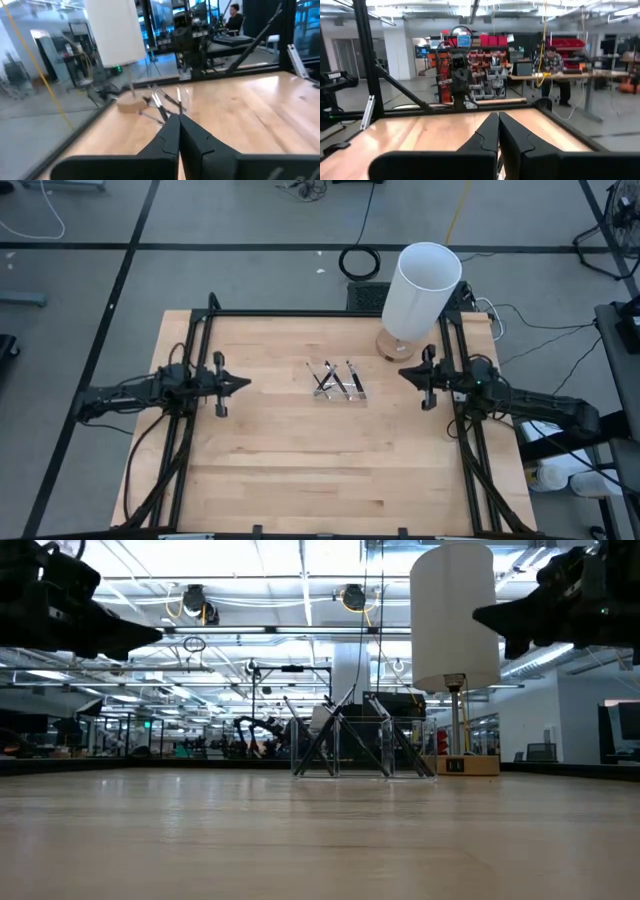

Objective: Put items in baskets/containers
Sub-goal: Return to Home Position

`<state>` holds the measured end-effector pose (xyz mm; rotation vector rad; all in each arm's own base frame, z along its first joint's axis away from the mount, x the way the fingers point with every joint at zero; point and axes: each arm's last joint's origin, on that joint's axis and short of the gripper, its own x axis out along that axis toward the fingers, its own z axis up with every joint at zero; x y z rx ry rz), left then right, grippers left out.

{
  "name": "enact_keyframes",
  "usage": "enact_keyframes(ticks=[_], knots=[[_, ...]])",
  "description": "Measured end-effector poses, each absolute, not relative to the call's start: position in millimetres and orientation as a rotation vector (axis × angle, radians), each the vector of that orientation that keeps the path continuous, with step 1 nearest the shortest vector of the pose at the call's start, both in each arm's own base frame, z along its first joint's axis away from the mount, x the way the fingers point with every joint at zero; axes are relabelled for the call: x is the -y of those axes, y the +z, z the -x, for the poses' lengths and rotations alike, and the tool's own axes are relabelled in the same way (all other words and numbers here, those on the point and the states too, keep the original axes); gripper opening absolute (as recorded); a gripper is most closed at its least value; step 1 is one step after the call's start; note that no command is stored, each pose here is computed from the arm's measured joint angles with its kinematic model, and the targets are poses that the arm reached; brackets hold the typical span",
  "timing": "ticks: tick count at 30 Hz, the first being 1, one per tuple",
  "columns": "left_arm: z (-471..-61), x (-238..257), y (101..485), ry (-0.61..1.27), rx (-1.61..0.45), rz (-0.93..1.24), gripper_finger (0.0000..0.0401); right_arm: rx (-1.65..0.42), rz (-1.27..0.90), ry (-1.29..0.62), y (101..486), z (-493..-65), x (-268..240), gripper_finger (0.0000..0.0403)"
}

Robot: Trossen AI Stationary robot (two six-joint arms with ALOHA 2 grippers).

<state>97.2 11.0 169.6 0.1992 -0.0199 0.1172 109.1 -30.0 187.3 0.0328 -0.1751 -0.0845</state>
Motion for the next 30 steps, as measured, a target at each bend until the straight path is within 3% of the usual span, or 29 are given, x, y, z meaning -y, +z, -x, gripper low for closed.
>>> enact_keyframes(ticks=[30], knots=[[-98.5, -13.8, 165.6, 0.139, -0.023, -0.068, 0.0004, 0.15, -0.024, -0.086, 184.8, -110.9, 30.6, 0.0]])
